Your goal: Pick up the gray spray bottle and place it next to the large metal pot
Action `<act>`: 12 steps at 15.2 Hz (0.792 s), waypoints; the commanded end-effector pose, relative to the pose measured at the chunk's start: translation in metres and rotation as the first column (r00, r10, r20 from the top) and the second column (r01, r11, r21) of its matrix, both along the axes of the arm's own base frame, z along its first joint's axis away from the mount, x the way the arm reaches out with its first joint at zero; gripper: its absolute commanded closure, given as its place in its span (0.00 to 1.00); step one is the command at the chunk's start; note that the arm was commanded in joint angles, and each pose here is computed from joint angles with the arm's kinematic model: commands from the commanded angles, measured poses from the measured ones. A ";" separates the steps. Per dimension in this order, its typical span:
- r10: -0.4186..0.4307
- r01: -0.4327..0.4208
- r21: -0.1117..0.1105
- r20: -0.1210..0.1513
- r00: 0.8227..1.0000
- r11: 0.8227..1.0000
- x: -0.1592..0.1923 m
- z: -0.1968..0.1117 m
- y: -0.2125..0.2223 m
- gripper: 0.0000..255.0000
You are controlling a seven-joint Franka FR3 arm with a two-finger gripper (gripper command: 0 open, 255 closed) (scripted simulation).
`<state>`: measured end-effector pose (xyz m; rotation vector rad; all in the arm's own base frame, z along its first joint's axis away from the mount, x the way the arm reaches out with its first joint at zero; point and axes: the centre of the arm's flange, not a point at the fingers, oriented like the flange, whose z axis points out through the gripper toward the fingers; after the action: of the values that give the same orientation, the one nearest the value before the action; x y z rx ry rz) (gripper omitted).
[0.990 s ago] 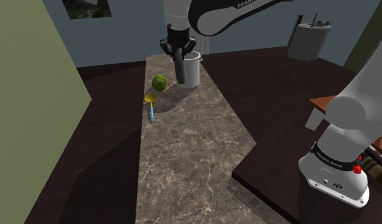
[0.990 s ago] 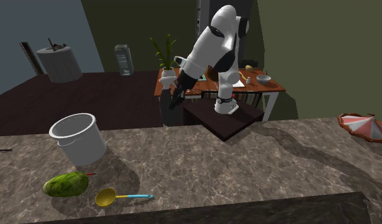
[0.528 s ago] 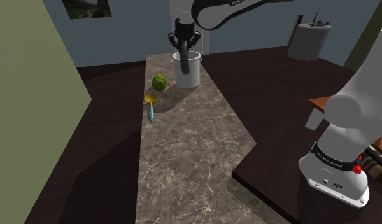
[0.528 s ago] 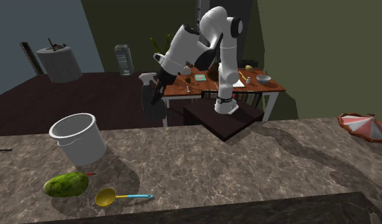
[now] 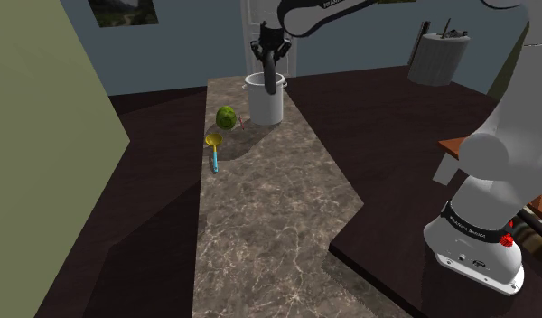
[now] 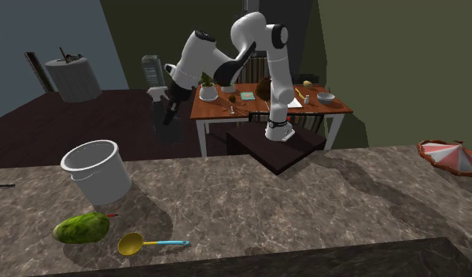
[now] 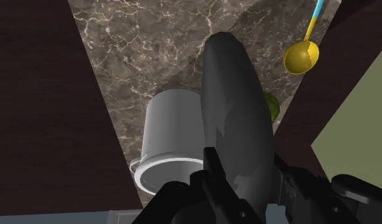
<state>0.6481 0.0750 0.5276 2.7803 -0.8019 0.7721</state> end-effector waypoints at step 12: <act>0.000 0.000 -0.001 0.000 1.000 1.000 0.093 0.003 -0.144 1.00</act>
<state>0.7328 -0.0599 0.5299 2.7804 -0.8015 0.7729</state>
